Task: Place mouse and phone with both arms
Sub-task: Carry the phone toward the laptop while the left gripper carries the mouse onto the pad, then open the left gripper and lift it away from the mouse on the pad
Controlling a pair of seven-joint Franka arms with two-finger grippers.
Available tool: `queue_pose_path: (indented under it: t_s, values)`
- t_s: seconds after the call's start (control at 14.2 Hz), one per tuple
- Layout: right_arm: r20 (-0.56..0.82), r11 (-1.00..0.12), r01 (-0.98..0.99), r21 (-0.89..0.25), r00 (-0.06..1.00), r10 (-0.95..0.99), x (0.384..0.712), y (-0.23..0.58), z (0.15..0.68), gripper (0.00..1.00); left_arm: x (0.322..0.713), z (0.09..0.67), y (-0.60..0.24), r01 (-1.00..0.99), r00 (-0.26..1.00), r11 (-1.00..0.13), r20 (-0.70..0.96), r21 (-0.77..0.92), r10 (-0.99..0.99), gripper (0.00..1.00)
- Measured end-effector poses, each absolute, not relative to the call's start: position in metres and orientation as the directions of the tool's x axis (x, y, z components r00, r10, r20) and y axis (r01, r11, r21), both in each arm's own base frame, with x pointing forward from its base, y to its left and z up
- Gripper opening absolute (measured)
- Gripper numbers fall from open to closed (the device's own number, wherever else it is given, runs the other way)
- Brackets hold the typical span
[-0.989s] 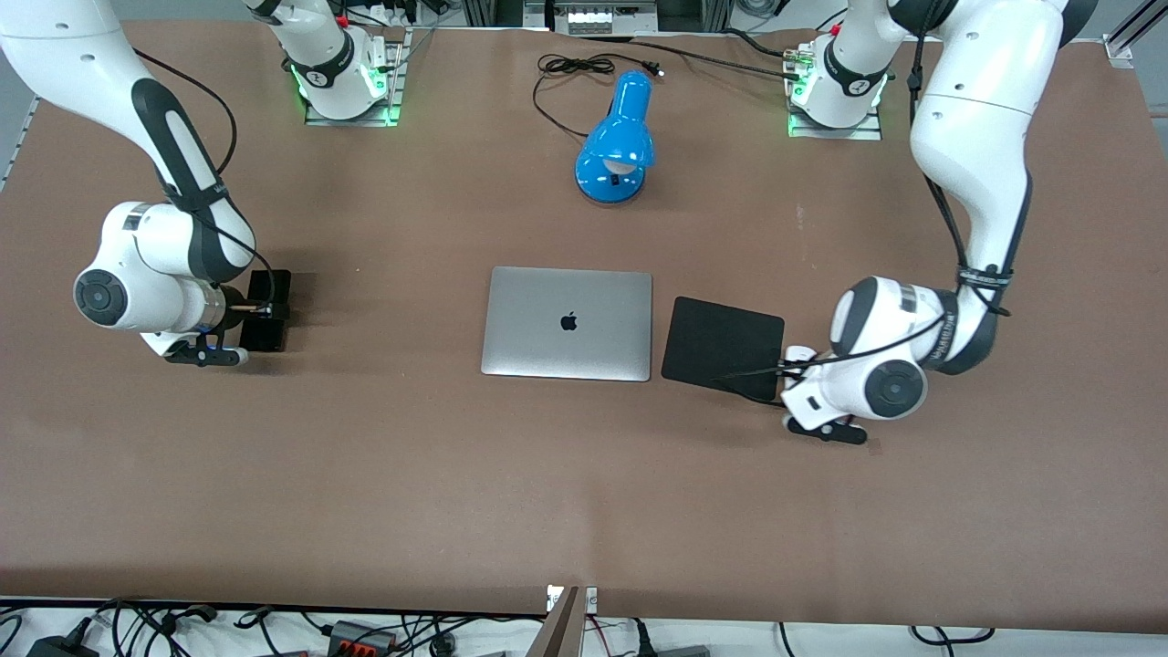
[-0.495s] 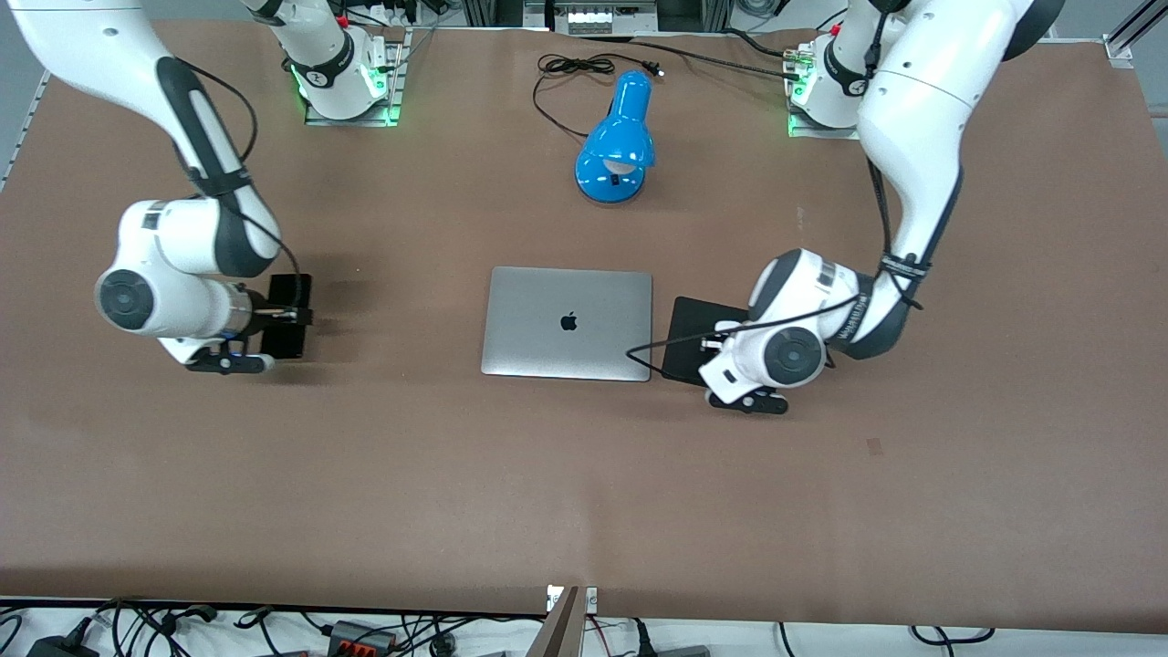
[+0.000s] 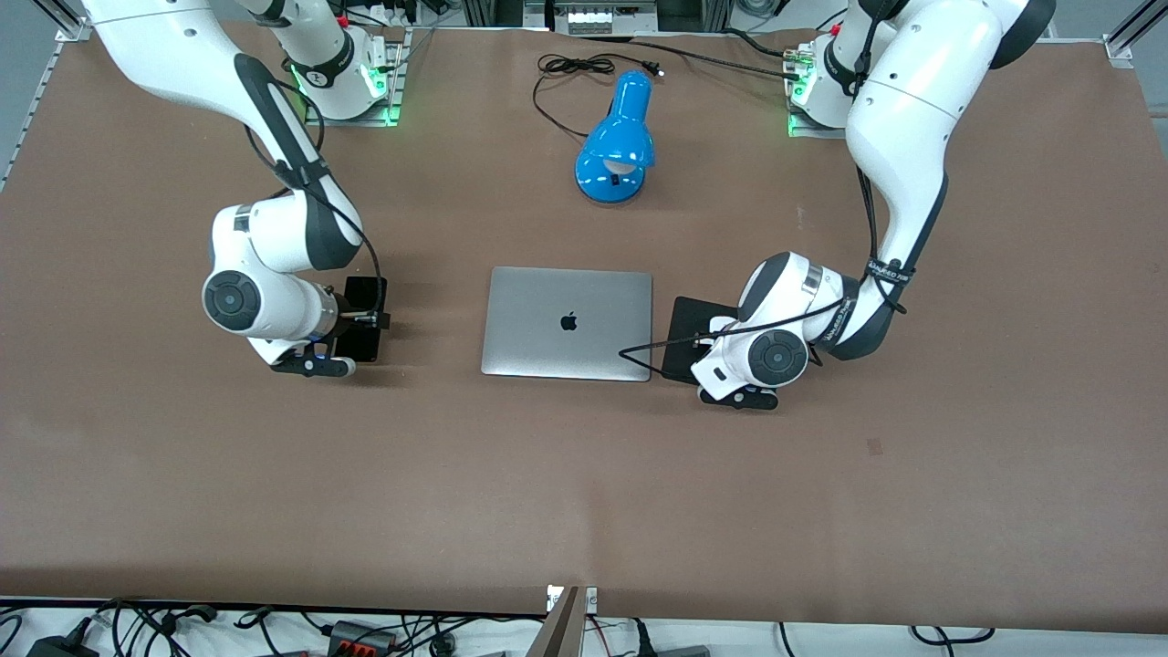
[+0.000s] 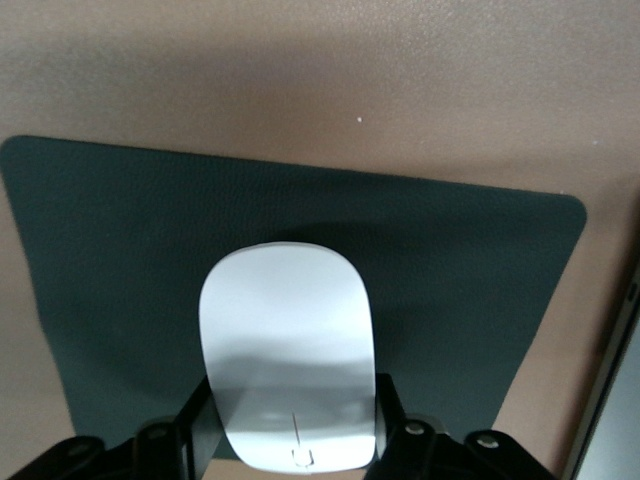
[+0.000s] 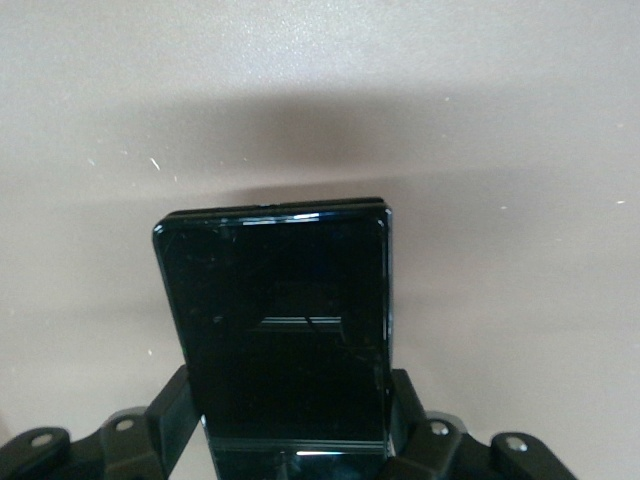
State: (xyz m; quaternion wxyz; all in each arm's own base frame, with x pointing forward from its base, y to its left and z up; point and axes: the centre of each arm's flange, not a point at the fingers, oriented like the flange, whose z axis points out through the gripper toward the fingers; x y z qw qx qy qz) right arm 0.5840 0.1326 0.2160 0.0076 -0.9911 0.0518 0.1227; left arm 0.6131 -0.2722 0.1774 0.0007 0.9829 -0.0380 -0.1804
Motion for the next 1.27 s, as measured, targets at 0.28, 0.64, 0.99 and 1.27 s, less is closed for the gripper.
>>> queue_pose_path:
  t_s: [0.28, 0.64, 0.99, 1.27]
  values:
    - [-0.208, -0.986, -0.164, 0.015, 0.964, -0.163, 0.577, 0.180, 0.199, 0.80, 0.620, 0.184, -0.270, -0.066, 0.939, -0.998, -0.337, 0.020, -0.069, 1.00]
    - [-0.200, -0.980, -0.196, 0.032, 0.960, -0.198, 0.570, 0.222, 0.186, 0.80, 0.652, 0.305, -0.214, 0.011, 0.951, -1.000, -0.307, -0.014, 0.015, 1.00]
    - [-0.203, -0.984, -0.174, 0.033, 0.963, -0.177, 0.569, 0.237, 0.179, 0.80, 0.637, 0.414, -0.166, 0.064, 0.946, -0.997, -0.314, -0.053, 0.077, 1.00]
    - [-0.199, -0.988, -0.149, 0.030, 0.968, -0.152, 0.566, 0.253, 0.179, 0.80, 0.602, 0.523, -0.130, 0.120, 0.954, -0.990, -0.267, -0.081, 0.137, 1.00]
